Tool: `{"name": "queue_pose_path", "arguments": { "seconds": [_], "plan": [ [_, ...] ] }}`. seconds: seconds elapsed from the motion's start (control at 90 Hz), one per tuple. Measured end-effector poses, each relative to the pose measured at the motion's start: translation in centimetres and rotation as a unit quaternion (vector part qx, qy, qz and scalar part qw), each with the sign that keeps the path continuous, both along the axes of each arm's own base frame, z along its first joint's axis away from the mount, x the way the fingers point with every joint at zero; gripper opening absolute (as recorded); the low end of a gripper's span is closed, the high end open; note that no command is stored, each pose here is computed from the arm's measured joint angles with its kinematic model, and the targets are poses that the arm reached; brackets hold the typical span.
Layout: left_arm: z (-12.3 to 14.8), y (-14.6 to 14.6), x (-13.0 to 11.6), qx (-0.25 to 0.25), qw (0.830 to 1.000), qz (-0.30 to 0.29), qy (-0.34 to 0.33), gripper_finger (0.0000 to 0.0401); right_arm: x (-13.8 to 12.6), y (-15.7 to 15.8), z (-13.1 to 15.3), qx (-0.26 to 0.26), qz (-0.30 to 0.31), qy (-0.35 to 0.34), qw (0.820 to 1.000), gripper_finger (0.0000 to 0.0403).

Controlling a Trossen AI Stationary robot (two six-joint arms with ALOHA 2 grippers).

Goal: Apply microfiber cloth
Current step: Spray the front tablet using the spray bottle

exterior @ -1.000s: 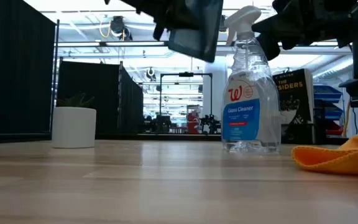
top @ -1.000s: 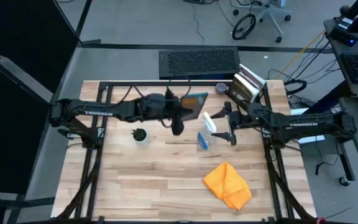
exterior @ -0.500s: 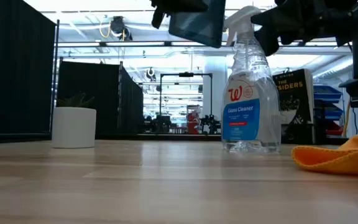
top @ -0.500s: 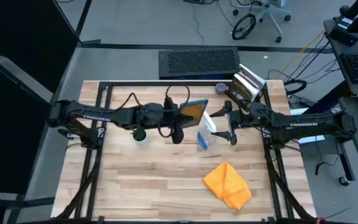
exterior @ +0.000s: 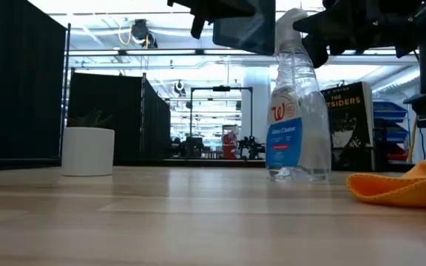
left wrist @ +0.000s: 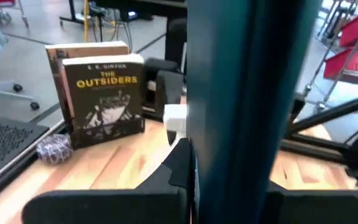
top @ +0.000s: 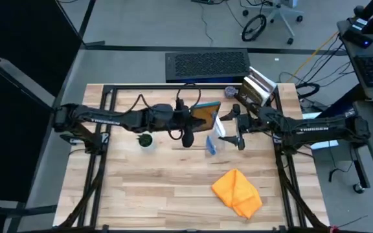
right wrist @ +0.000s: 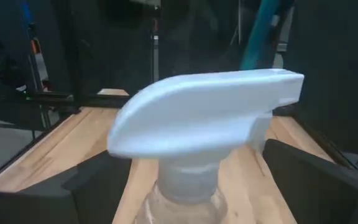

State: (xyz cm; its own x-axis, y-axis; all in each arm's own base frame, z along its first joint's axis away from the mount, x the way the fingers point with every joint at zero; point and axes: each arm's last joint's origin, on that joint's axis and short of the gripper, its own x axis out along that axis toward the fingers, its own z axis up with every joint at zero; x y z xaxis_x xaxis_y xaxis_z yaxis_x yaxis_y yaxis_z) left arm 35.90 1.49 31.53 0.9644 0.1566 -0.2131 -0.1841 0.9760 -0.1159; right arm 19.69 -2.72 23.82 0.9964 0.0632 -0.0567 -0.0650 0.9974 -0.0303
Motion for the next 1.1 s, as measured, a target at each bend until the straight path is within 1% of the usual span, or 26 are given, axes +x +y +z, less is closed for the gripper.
{"name": "queue_pose_path", "arguments": {
  "seconds": [0.144, 0.378, 0.644, 0.7, 0.744, 0.789, 0.911, 0.978, 1.1],
  "plan": [
    [0.0, 0.2, 0.0, 0.003, 1.0, 0.002, -0.002, 0.0006, 0.2, 0.0, 0.1, -0.004, 0.005, -0.015, 1.0, 0.0352],
    [0.0, 0.5, 0.0, 0.011, 1.0, 0.004, 0.001, 0.0006, 0.7, 0.1, -0.4, 0.005, 0.006, -0.001, 1.0, 0.0352],
    [-0.3, 1.5, 0.3, 0.016, 1.0, 0.021, 0.001, 0.0006, 0.8, 0.4, -0.5, 0.014, 0.033, 0.005, 0.999, 0.0352],
    [-0.5, 1.7, 0.3, 0.014, 1.0, 0.016, 0.0, 0.0006, 0.8, 0.4, -0.6, 0.014, 0.031, 0.006, 0.999, 0.0352],
    [-0.5, 1.8, 0.6, 0.011, 1.0, 0.008, -0.012, 0.0006, 0.8, 0.4, -0.6, 0.014, 0.03, 0.009, 0.999, 0.0352],
    [-0.4, 1.9, 0.6, 0.009, 1.0, 0.004, -0.015, 0.0006, 0.8, 0.3, -0.7, 0.011, 0.027, 0.013, 1.0, 0.0352],
    [-1.0, 1.7, 0.5, 0.006, 1.0, 0.002, 0.014, 0.0006, 0.7, 0.2, -1.0, 0.005, 0.005, 0.028, 1.0, 0.0352],
    [-1.2, 1.4, 0.3, 0.01, 0.999, 0.014, 0.035, 0.0006, 0.6, 0.1, -1.0, -0.008, -0.011, 0.032, 0.999, 0.0352],
    [-0.3, 0.5, -0.8, 0.021, 0.998, 0.035, 0.05, 0.0006, 0.0, 0.0, -0.8, -0.019, -0.033, 0.041, 0.998, 0.0352]
  ]
}}
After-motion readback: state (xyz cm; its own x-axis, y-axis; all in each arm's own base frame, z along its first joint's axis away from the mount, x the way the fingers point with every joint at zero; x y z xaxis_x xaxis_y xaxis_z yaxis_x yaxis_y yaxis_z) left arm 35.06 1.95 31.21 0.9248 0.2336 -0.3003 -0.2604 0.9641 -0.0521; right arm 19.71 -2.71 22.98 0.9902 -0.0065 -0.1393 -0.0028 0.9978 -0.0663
